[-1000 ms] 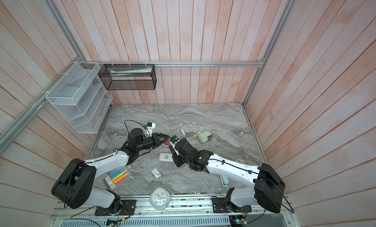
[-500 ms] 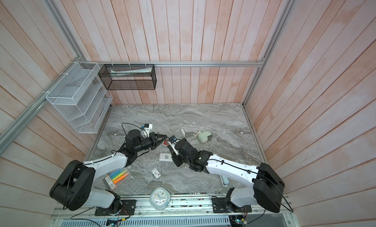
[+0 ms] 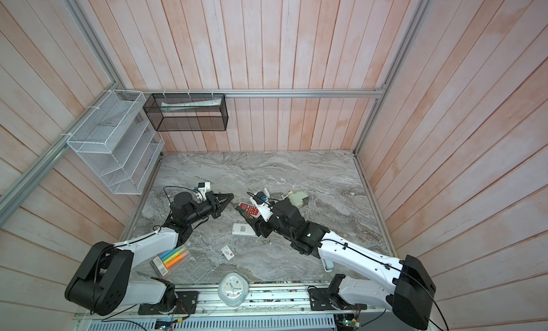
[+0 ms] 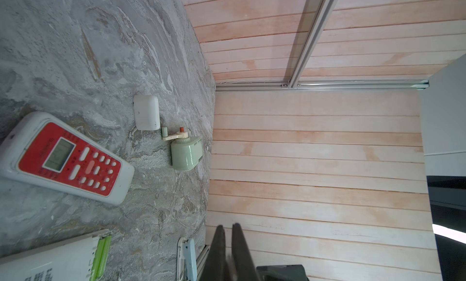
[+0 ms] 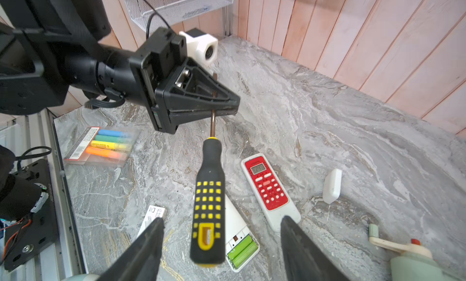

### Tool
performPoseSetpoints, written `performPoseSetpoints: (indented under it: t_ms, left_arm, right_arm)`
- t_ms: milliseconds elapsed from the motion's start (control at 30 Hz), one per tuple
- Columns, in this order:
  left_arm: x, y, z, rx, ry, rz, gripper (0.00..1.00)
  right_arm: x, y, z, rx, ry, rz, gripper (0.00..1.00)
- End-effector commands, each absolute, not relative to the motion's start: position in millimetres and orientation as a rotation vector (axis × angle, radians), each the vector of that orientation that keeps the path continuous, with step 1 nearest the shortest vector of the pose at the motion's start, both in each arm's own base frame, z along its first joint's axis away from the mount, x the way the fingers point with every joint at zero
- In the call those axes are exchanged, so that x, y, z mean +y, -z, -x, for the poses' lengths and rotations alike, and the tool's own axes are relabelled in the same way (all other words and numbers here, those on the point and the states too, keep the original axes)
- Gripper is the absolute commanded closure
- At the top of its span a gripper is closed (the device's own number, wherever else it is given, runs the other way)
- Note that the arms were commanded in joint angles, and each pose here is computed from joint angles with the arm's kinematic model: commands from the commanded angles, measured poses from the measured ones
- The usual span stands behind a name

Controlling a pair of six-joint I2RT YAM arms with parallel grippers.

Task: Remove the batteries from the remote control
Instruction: 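Lift the screwdriver with the right gripper and swing it toward the white remote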

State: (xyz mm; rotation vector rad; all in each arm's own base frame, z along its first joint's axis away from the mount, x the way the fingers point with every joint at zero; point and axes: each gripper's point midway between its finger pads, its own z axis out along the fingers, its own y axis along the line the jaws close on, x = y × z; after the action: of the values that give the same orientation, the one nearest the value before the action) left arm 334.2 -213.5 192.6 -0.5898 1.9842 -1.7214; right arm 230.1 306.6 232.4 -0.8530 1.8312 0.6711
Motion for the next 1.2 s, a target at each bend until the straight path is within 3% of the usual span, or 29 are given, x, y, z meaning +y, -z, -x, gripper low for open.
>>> performPoseSetpoints:
  t_ms: [0, 500, 1167]
  left_arm:
    - [-213.7, -210.1, -329.8, 1.929, 1.802, 0.570, 1.00]
    - [-212.5, -211.4, -331.3, 1.899, 1.860, 0.638, 1.00]
    - [-211.6, -209.8, -329.4, 1.909, 1.824, 0.601, 1.00]
  right_arm:
    - [305.7, -242.8, -223.7, 1.773, -0.780, 0.896, 0.27]
    - [329.0, -233.0, -229.5, 1.795, -0.880, 0.911, 0.30]
    - [342.9, -219.2, -235.8, 1.891, -0.890, 0.948, 0.59]
